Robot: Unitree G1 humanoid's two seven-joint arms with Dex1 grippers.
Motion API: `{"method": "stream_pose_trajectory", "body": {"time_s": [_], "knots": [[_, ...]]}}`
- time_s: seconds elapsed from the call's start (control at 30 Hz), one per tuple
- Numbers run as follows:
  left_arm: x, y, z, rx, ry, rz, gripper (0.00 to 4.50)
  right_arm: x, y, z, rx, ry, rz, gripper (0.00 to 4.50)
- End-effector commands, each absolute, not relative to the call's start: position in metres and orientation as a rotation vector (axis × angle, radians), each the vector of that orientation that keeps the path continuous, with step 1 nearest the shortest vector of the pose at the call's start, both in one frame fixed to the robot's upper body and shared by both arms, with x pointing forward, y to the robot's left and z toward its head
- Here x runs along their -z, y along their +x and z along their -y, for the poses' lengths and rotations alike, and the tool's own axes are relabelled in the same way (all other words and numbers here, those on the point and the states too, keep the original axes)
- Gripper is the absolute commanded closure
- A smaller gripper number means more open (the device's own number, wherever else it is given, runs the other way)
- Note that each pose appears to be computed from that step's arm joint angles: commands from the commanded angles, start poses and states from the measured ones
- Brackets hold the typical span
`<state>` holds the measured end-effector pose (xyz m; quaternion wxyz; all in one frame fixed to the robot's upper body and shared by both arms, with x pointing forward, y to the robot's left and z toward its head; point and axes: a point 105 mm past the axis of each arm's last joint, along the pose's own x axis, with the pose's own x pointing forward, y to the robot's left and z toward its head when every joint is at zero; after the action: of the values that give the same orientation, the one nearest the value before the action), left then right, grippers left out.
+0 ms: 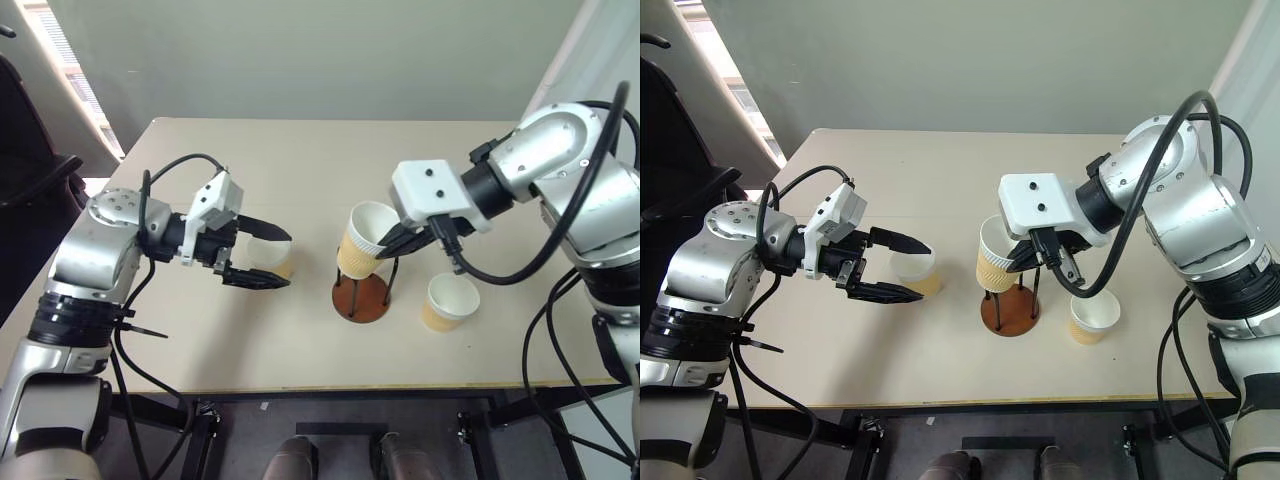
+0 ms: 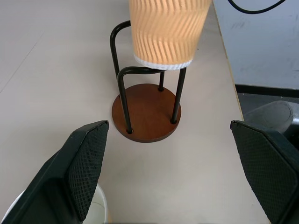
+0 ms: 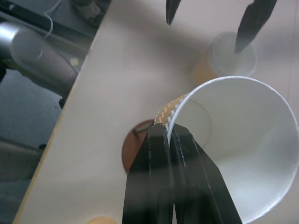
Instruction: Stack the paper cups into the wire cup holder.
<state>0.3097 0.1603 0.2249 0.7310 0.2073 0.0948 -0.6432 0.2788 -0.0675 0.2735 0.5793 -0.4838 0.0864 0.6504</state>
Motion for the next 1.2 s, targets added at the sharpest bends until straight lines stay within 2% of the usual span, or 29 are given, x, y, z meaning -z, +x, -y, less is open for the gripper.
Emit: {"method": "stream_pose_trajectory", "body": {"time_s": [0.03, 0.23, 0.53, 0.67, 0.8, 0.93, 1.2], "knots": [[-0.234, 0.307, -0.161, 1.415, 0.481, -0.172, 0.00, -0.278, 0.280, 0.070, -1.502, -1.163, -0.191, 4.46], [-0.233, 0.307, -0.160, 1.417, 0.480, -0.172, 0.00, -0.284, 0.283, 0.070, -1.493, -1.171, -0.184, 4.46], [-0.233, 0.308, -0.160, 1.417, 0.482, -0.172, 0.00, -0.267, 0.292, 0.071, -1.483, -1.240, -0.227, 4.46], [-0.232, 0.308, -0.159, 1.419, 0.482, -0.177, 0.00, -0.262, 0.293, 0.062, -1.502, -1.218, -0.211, 3.60], [-0.231, 0.308, -0.159, 1.415, 0.480, -0.180, 0.00, -0.265, 0.295, 0.054, -1.488, -1.154, -0.170, 2.25], [-0.234, 0.312, -0.161, 1.368, 0.519, -0.153, 0.00, -0.288, 0.297, 0.051, -1.435, -0.985, -0.060, 0.88], [-0.207, 0.325, -0.182, 1.189, 0.902, -0.282, 0.00, -0.318, 0.291, 0.076, -1.349, -0.736, -0.002, 0.88]]}}
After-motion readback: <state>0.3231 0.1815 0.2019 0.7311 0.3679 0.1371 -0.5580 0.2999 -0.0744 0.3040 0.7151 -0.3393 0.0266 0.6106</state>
